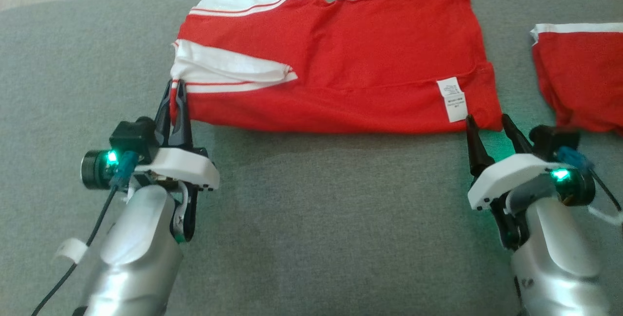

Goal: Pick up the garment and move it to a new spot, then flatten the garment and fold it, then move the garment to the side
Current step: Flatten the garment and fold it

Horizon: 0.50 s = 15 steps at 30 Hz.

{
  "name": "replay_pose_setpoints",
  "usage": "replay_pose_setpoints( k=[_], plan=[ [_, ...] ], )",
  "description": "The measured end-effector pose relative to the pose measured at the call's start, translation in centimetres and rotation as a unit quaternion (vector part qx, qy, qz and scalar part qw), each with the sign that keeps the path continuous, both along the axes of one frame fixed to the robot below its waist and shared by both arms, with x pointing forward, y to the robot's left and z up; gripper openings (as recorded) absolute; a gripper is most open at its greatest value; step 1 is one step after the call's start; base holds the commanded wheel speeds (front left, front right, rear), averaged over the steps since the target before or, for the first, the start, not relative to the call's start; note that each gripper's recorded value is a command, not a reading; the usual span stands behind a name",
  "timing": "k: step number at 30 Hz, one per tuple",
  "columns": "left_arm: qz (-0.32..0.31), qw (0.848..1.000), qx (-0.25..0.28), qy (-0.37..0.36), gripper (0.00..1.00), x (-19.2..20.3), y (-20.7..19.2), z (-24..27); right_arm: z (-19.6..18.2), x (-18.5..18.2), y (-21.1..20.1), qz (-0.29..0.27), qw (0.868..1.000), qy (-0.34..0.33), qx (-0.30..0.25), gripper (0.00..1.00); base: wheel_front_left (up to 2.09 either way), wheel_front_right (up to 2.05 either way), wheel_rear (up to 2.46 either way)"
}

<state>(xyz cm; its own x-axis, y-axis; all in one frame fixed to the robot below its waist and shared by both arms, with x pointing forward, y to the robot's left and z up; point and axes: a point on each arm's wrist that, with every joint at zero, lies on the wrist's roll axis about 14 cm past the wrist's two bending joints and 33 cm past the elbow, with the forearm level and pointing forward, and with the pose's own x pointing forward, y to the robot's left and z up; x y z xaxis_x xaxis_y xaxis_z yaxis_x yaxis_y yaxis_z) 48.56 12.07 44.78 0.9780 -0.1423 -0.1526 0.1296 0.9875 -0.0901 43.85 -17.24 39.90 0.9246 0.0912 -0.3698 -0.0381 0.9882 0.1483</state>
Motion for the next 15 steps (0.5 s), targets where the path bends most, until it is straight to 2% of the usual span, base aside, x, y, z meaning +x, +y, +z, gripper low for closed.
replay_pose_setpoints(
  k=[4,11,15],
  plan=[
    [-0.002,1.000,0.004,-0.005,0.00,-0.1,0.1,0.1,-1.6,0.5,-0.3,0.006,0.999,0.040,-0.023,1.00,0.00,0.00,0.00],
    [-0.008,0.999,0.018,0.044,0.00,-1.1,0.4,-2.3,-3.0,1.5,-1.8,-0.007,0.996,0.076,-0.056,1.00,0.00,0.00,0.00],
    [-0.006,0.999,0.018,0.047,0.00,-1.2,0.6,-2.5,-3.4,2.0,-1.3,0.000,0.995,0.087,-0.054,1.00,0.00,0.00,0.00]
  ],
)
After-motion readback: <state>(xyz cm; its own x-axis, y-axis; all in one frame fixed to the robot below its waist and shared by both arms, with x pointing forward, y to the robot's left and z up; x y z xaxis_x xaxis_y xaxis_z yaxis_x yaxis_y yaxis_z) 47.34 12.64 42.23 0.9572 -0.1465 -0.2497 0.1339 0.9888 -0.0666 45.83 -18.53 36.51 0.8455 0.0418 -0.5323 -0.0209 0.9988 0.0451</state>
